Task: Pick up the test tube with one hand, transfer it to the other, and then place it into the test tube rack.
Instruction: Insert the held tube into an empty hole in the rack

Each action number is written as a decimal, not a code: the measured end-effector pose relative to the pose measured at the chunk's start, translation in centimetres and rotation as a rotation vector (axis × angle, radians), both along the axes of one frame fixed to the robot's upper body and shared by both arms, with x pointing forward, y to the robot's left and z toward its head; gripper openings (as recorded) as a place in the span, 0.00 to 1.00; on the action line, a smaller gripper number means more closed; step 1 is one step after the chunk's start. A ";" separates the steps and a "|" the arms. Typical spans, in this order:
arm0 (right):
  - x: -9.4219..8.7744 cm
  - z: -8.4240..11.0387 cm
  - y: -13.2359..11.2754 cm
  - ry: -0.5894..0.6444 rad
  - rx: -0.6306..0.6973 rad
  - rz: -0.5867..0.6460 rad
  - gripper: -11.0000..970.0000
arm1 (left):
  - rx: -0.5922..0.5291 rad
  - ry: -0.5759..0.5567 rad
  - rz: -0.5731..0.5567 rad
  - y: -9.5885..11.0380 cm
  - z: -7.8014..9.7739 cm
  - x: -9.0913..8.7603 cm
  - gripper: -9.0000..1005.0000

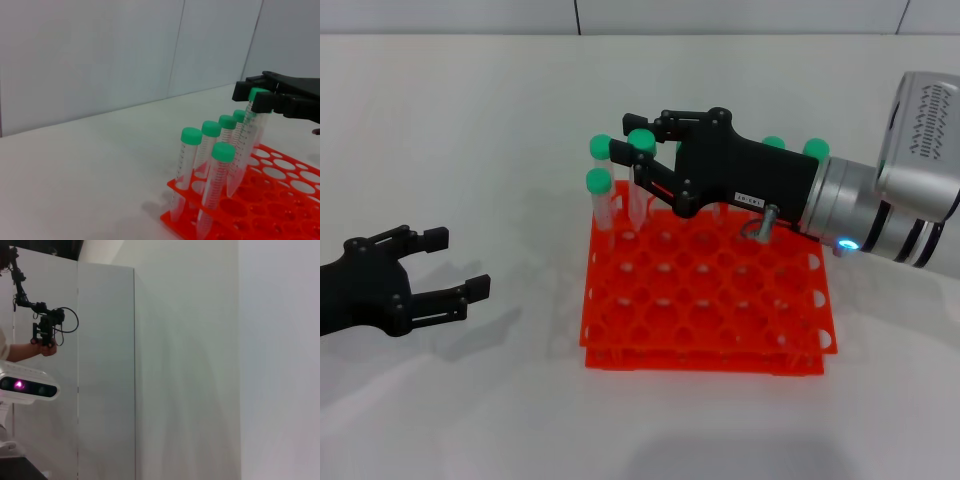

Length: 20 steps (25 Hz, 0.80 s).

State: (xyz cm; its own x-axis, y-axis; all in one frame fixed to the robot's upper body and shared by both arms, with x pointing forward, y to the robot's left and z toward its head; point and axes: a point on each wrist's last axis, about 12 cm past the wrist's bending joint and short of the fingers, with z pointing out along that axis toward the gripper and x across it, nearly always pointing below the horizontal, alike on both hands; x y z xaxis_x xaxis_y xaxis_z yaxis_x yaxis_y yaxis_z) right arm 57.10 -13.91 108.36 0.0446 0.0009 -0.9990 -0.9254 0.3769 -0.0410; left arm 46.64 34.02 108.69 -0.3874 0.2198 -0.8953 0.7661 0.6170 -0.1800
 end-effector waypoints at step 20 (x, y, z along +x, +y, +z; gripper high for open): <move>-0.2 -0.4 -0.6 0.011 -0.009 -0.017 0.42 | -0.008 0.009 -0.002 -0.1 -0.3 -0.1 0.88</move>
State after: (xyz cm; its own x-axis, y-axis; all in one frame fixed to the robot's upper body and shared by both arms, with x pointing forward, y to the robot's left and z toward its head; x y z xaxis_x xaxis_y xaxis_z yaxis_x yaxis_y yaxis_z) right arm 56.93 -14.52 107.91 0.0332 -0.0082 -0.9994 -0.9192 0.3923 -0.0338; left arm 46.56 33.88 108.42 -0.3949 0.2131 -0.8937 0.7654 0.6143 -0.1917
